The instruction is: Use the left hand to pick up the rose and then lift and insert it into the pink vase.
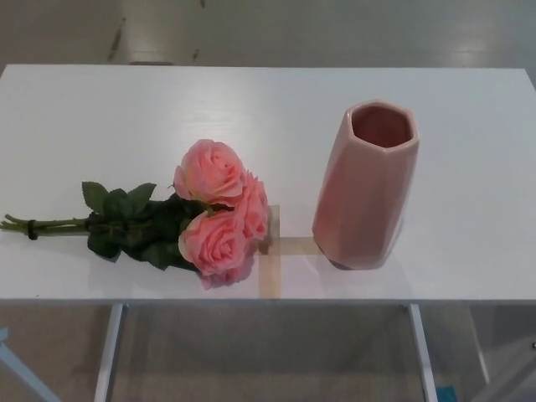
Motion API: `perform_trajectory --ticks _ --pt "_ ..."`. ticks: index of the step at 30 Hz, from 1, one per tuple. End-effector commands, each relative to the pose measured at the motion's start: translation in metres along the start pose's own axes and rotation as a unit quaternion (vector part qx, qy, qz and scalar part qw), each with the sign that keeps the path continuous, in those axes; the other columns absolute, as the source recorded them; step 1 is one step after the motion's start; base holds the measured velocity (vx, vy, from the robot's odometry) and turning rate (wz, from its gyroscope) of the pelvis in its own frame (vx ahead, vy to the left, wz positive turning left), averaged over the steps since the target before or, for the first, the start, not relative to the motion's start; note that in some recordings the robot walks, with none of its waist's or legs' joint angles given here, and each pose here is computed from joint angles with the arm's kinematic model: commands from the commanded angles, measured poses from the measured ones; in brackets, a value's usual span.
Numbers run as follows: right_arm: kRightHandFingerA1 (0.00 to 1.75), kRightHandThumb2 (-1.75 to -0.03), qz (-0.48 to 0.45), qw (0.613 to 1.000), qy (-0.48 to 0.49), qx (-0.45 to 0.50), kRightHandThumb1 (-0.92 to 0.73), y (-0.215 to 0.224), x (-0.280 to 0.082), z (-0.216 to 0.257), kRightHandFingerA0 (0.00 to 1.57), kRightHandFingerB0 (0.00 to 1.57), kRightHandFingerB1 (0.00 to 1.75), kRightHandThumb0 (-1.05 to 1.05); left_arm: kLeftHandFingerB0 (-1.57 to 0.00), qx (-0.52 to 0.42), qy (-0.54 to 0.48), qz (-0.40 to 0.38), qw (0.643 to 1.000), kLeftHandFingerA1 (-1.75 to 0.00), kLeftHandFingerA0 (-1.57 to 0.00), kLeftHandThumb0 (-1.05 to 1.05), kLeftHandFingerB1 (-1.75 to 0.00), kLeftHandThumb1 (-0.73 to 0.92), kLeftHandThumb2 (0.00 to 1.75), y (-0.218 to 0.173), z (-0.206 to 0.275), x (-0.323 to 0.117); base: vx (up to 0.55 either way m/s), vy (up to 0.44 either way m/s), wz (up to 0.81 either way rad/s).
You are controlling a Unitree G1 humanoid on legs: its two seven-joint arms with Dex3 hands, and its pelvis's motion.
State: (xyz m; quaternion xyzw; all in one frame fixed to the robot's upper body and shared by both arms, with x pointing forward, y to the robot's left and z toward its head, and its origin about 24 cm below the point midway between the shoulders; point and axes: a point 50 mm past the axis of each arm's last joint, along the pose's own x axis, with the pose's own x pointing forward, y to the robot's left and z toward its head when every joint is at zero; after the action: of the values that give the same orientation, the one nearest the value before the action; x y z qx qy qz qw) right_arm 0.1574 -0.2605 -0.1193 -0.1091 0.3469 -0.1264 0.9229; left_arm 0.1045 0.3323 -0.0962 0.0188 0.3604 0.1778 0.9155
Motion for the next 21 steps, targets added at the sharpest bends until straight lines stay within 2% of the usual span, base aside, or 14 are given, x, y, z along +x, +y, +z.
perform_trajectory --ticks 1,3,6,9,13,14,15,16,19,20,21 --pt "0.50 -0.58 -0.007 1.000 -0.004 -0.004 -0.63 -0.001 -0.002 -0.002 0.61 0.54 0.46 -0.23 -0.05 -0.025 -0.057 -0.026 0.998 -0.26 -0.06 -0.19 -0.25 0.52 0.64 0.008 0.008 -0.016 0.00 0.000 0.00" --pt "0.50 -0.58 -0.007 1.000 -0.004 -0.010 -0.63 0.000 -0.001 -0.002 0.61 0.54 0.46 -0.23 -0.05 -0.016 -0.105 -0.030 0.994 -0.24 -0.05 -0.17 -0.24 0.51 0.66 0.024 0.018 -0.035 0.00 0.000 0.00" --pt "0.50 -0.58 -0.008 1.000 -0.004 -0.010 -0.63 0.001 -0.001 -0.002 0.61 0.54 0.46 -0.23 -0.05 -0.018 -0.104 -0.031 0.994 -0.24 -0.05 -0.17 -0.24 0.51 0.66 0.024 0.019 -0.037 0.00 0.000 0.00" --pt "0.50 -0.58 -0.006 1.000 -0.011 -0.021 -0.63 0.003 0.000 0.001 0.62 0.53 0.46 -0.23 -0.04 -0.005 -0.182 -0.018 0.983 -0.24 -0.04 -0.10 -0.22 0.50 0.68 0.047 0.040 -0.070 0.00 0.000 0.00" --pt "0.50 -0.58 -0.006 1.000 -0.011 -0.022 -0.63 0.003 0.000 0.001 0.62 0.53 0.46 -0.23 -0.04 -0.007 -0.180 -0.020 0.983 -0.24 -0.04 -0.10 -0.22 0.50 0.68 0.046 0.041 -0.073 0.00 0.000 0.00" --pt "0.50 -0.58 -0.006 1.000 -0.013 -0.018 -0.63 0.003 0.000 0.002 0.61 0.54 0.46 -0.22 -0.01 0.042 -0.279 -0.020 0.959 -0.25 -0.01 -0.12 -0.19 0.47 0.69 0.052 0.081 -0.106 0.00 0.000 0.00" --pt "0.50 -0.58 -0.005 1.000 -0.014 -0.016 -0.63 0.003 0.001 0.004 0.61 0.54 0.46 -0.22 -0.01 0.052 -0.299 -0.020 0.953 -0.25 -0.01 -0.12 -0.19 0.46 0.68 0.053 0.089 -0.113 0.00 0.000 0.00" --pt "0.50 -0.58 -0.005 1.000 -0.014 -0.015 -0.63 0.003 0.001 0.004 0.61 0.54 0.46 -0.22 0.00 0.060 -0.315 -0.020 0.947 -0.26 0.00 -0.13 -0.22 0.52 0.55 0.053 0.096 -0.118 0.00 0.000 0.00" --pt "0.50 -0.58 -0.004 1.000 -0.014 -0.013 -0.63 0.003 0.001 0.005 0.61 0.54 0.46 -0.22 0.00 0.069 -0.330 -0.019 0.941 -0.26 0.00 -0.13 -0.22 0.52 0.55 0.053 0.105 -0.126 0.00 0.000 0.00" --pt "0.50 -0.58 -0.004 1.000 -0.014 -0.009 -0.63 0.004 0.002 0.006 0.62 0.54 0.46 -0.22 0.00 0.086 -0.362 -0.022 0.928 -0.19 0.00 -0.19 -0.13 0.41 0.64 0.052 0.118 -0.134 0.00 0.000 0.00" --pt "0.50 -0.58 -0.004 1.000 -0.012 -0.002 -0.63 0.004 0.003 0.007 0.62 0.54 0.46 -0.22 0.00 0.116 -0.417 -0.027 0.901 -0.18 0.00 -0.21 -0.13 0.41 0.64 0.049 0.141 -0.150 0.00 0.000 0.00"
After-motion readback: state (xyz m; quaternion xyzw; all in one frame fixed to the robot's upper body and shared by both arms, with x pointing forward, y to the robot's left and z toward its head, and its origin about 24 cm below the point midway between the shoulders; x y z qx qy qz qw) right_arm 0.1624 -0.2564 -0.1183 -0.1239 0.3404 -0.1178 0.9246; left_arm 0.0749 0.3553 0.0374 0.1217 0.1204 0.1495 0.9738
